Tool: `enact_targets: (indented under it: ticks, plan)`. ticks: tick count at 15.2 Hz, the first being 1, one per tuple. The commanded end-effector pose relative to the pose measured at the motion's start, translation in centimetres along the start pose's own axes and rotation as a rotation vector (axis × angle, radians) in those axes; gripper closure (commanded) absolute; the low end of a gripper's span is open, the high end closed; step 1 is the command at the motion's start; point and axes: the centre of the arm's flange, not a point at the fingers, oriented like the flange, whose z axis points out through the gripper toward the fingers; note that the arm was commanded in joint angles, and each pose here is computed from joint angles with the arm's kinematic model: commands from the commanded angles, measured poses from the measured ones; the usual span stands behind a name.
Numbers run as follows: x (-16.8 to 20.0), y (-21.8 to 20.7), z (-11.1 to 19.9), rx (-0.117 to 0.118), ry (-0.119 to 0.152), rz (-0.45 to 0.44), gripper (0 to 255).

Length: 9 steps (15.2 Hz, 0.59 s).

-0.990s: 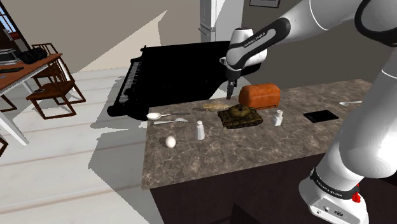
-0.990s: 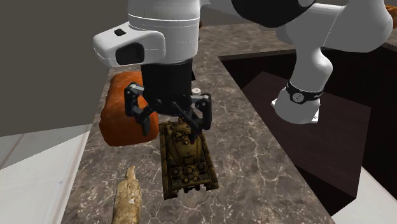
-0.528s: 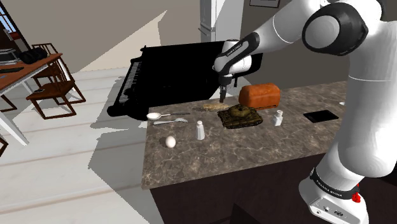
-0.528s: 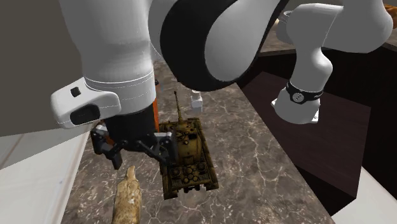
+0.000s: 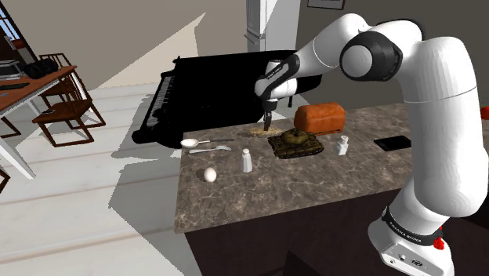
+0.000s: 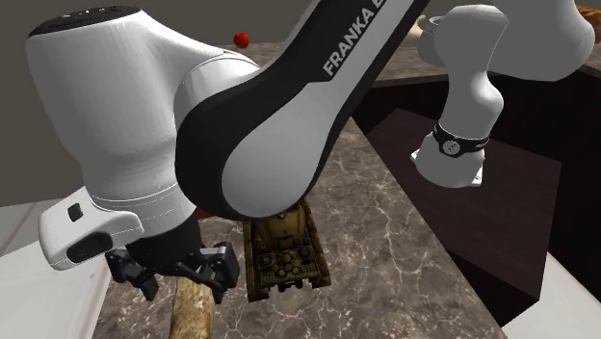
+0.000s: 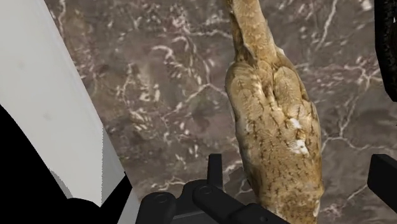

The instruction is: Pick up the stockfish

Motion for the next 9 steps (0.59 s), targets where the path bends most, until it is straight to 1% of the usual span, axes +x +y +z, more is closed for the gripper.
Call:
enact_targets:
  ticks: [1, 4, 6, 7, 9]
  plan:
    - [-0.1, 0.1, 1.1, 0.0, 0.001, -0.001, 0]
    - [-0.3, 0.1, 3.0, 0.0, 0.001, -0.001, 0]
    - [-0.3, 0.1, 3.0, 0.0, 0.001, -0.001, 0]
    - [-0.3, 0.1, 3.0, 0.0, 0.001, -0.001, 255]
    - [-0.3, 0.1, 3.0, 0.0, 0.001, -0.001, 255]
